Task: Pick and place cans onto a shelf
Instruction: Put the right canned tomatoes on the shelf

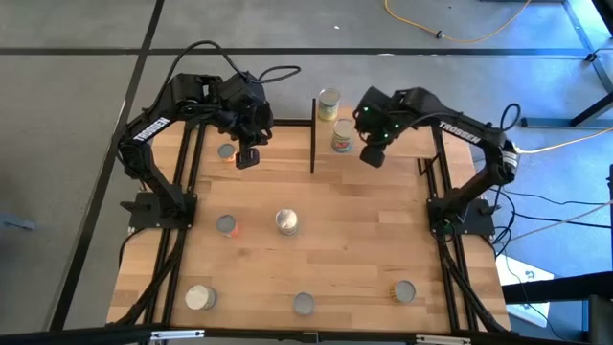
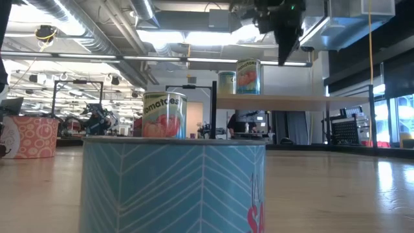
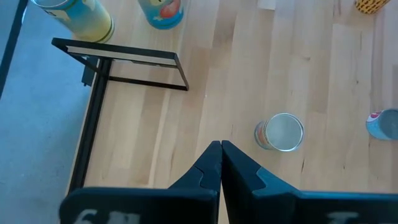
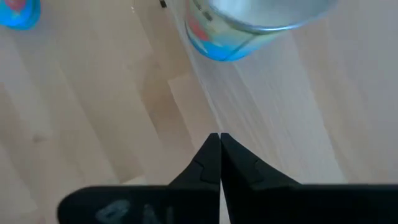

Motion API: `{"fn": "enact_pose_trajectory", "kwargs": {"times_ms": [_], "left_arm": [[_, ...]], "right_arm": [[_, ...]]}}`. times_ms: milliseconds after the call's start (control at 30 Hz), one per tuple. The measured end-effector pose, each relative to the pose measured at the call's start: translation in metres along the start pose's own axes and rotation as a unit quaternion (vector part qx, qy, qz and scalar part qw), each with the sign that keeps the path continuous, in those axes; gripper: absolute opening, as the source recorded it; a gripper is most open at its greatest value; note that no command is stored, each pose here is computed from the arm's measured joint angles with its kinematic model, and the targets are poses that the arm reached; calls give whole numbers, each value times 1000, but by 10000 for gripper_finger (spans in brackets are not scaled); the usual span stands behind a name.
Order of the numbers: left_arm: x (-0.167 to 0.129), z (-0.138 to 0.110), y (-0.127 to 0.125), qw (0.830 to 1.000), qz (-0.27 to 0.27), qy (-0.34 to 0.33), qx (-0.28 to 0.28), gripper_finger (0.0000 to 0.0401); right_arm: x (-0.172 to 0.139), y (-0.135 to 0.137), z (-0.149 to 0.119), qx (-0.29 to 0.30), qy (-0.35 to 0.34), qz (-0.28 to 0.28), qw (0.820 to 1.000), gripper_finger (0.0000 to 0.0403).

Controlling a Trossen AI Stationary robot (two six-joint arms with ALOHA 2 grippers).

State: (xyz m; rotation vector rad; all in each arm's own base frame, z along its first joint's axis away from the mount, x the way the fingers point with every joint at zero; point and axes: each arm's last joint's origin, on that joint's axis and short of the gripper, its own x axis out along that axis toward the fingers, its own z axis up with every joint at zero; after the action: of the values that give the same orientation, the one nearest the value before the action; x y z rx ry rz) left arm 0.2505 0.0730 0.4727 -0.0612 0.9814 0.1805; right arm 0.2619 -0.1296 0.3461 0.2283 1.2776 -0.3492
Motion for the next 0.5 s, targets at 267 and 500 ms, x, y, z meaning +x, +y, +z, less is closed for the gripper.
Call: {"fn": "enact_pose_trajectory", "kwargs": {"times_ms": [267, 500], "left_arm": [[0, 0, 0, 1000, 0, 0, -12, 0], [0, 0, 0, 1000, 0, -1, -14, 0]], "right_arm": [[26, -3, 2, -32, -10, -36, 999, 3], [26, -4, 11, -63, -55, -52, 995, 3]]}}
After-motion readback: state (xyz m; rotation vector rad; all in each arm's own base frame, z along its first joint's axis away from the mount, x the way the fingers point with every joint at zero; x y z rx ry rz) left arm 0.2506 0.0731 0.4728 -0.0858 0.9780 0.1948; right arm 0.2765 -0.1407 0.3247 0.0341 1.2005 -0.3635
